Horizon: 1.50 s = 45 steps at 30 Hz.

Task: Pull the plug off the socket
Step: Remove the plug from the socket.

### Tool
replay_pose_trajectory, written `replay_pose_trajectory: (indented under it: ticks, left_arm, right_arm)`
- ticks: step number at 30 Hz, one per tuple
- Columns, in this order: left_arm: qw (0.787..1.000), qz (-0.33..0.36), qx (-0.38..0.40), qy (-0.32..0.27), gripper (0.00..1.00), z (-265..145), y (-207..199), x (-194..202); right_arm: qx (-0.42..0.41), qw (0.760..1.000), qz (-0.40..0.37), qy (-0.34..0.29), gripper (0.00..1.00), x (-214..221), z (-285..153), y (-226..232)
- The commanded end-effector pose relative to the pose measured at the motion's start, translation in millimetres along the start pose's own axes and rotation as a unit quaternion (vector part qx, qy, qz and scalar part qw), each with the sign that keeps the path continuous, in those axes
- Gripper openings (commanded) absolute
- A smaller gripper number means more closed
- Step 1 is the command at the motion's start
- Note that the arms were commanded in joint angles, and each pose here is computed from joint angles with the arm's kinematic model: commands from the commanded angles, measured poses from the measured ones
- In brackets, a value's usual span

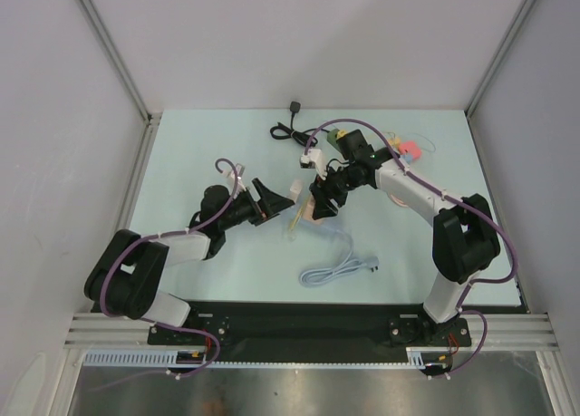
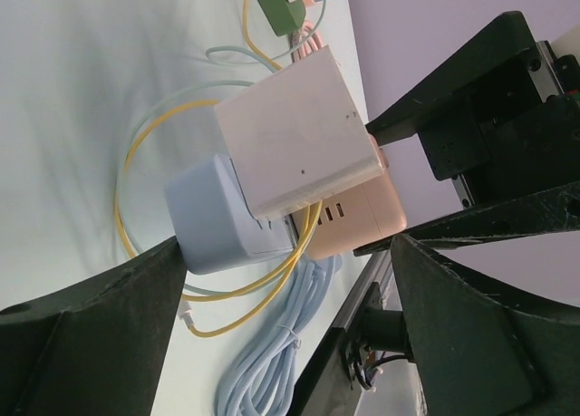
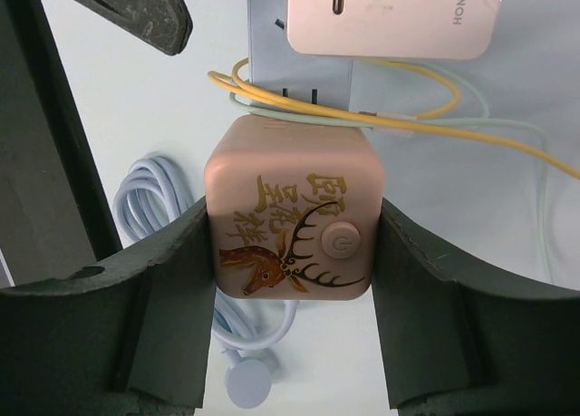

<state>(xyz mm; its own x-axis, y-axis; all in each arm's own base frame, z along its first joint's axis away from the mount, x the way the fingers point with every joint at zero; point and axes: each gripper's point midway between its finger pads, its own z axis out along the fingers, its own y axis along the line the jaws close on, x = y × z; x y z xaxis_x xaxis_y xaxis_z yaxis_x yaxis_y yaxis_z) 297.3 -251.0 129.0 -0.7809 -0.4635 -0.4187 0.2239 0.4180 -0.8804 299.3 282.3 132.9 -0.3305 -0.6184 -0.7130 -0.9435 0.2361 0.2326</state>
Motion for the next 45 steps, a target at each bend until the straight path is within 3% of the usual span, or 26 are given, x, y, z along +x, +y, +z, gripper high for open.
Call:
replay_pose_trajectory:
  ticks: [1, 8, 23, 29, 32, 37, 41, 43, 45]
  left_arm:
    - [0.997, 0.023, 0.069, -0.024, 0.96, 3.1, -40.3, -21.3]
    - [0.998, 0.024, 0.064, -0.015, 0.79, 5.5, -34.0, -17.9]
    - [0.997, 0.016, 0.074, -0.002, 0.58, 18.5, -34.1, -20.6]
    - [0.997, 0.011, 0.078, 0.007, 0.35, 21.4, -31.5, -17.0]
    - [0.997, 0.01, 0.078, 0.009, 0.0, 24.9, -26.9, -16.4]
    - [1.0, 0.005, 0.003, 0.005, 0.0, 33.4, 7.4, -16.6]
    - [0.996, 0.023, -0.08, -0.022, 0.0, 30.8, 39.1, -24.9]
    - [0.994, 0.03, -0.096, -0.032, 0.0, 29.9, 45.2, -28.1]
    - [0.994, 0.037, -0.1, -0.029, 0.0, 31.7, 48.8, -27.9]
  right_arm:
    - [-0.024, 0.997, -0.047, -0.064, 0.0, -42.0, -14.6, 22.8]
    - [-0.045, 0.995, -0.036, -0.079, 0.0, -51.0, -15.7, 30.3]
    - [-0.032, 0.994, -0.02, -0.098, 0.0, -60.3, -16.1, 26.7]
    - [-0.019, 0.994, -0.012, -0.104, 0.0, -63.4, -14.8, 21.9]
    - [0.008, 0.994, 0.0, -0.105, 0.0, -64.0, -16.4, 14.1]
    - [0.09, 0.987, 0.031, -0.128, 0.0, -62.7, -25.8, -4.0]
    - [0.2, 0.966, 0.088, -0.136, 0.0, -53.4, -42.5, -30.9]
    - [0.215, 0.963, 0.094, -0.132, 0.0, -47.5, -45.7, -35.0]
    - [0.158, 0.975, 0.082, -0.136, 0.0, -44.7, -39.4, -17.1]
